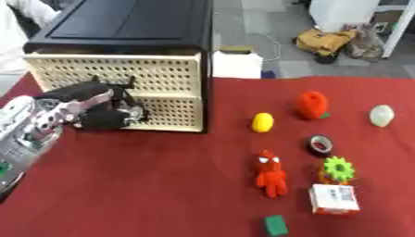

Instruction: Pick up objects from table and place into drawer.

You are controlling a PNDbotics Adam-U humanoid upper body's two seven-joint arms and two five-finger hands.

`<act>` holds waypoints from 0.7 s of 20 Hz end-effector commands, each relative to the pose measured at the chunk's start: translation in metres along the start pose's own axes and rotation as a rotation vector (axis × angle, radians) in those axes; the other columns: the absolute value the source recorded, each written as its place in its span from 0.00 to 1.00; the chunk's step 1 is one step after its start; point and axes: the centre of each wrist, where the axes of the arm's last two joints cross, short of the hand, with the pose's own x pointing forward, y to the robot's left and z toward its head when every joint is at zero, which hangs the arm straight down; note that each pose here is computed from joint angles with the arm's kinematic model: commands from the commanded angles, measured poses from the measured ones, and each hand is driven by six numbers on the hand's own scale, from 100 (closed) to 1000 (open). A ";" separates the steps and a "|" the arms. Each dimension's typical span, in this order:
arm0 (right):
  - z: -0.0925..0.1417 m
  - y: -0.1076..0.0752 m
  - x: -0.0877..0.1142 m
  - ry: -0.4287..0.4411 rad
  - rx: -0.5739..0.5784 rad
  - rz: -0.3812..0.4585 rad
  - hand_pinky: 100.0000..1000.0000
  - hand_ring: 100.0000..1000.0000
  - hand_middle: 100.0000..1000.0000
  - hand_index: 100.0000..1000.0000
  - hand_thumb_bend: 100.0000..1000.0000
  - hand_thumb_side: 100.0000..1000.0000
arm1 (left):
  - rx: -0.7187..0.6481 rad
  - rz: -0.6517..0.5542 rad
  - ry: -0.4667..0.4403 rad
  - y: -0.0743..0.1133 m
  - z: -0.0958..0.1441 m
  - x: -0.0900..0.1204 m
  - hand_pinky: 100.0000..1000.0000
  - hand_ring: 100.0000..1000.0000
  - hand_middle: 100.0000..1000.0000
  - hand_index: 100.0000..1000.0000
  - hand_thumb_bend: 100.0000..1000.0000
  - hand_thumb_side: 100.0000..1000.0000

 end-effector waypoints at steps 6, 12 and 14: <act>-0.006 -0.002 0.004 -0.024 -0.004 -0.001 0.57 0.57 0.47 0.71 0.00 0.81 | 0.049 0.001 0.022 0.009 -0.003 -0.004 0.19 0.30 0.40 0.79 0.00 1.00; -0.006 -0.003 0.003 -0.022 -0.003 0.000 0.57 0.58 0.47 0.71 0.00 0.81 | -0.043 0.008 -0.046 0.006 0.010 0.000 0.10 0.22 0.32 0.71 0.00 1.00; -0.006 -0.004 0.003 -0.022 0.000 -0.001 0.57 0.58 0.47 0.71 0.00 0.81 | -0.070 -0.005 -0.079 0.009 0.020 0.004 0.10 0.22 0.32 0.68 0.00 1.00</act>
